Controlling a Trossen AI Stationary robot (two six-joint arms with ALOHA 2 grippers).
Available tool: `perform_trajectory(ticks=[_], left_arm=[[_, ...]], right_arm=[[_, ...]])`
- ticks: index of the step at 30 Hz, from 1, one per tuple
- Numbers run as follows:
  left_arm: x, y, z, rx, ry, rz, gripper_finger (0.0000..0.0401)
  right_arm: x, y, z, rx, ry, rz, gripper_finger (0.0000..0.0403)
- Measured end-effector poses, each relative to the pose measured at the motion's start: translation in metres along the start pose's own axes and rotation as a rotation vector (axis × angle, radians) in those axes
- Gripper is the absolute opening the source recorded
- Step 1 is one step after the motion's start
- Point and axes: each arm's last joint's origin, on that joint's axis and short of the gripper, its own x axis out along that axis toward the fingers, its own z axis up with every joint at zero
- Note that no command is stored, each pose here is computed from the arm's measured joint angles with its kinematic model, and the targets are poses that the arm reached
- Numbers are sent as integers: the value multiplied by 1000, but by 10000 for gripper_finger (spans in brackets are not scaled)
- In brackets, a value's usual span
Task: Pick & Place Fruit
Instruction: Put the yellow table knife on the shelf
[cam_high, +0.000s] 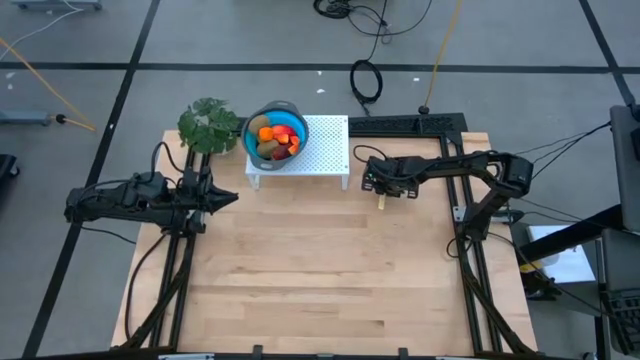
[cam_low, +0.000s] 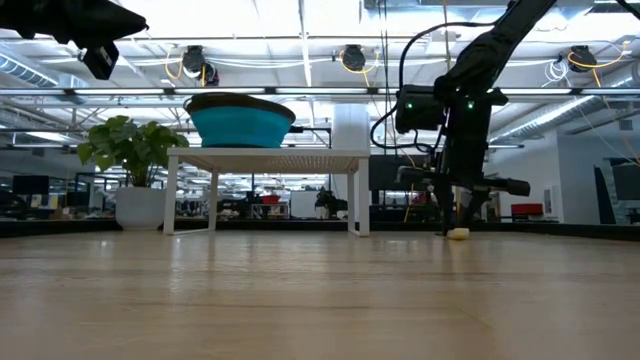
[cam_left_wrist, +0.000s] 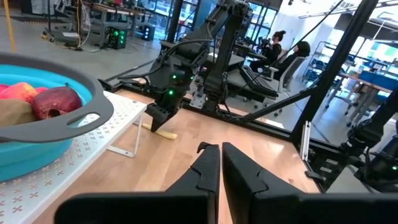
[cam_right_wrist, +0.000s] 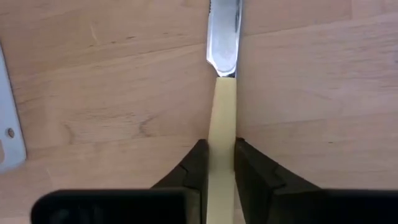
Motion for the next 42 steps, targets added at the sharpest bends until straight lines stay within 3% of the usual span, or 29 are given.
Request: perform_trajectory(ticks=[8,15,20,28,36,42], left_arm=[[0,0,0,0,1,-1,2],[0,0,0,8,2,-1,16],[0,0,0,8,2,0,10],[0,0,0,22,1,0,12],[0,0,0,29,3,1,19],[0,0,0,31,4,1,19]], right_arm=[[-26,-6,3,18,-42,41,46],[-61,-8,8,18,-100,191,46],[-95,-4,14,-43,-185,414,46],[-159,6,22,-227,-348,934,46],[-205,15,21,-543,-462,1424,46],[-218,21,19,-657,-490,1635,46]])
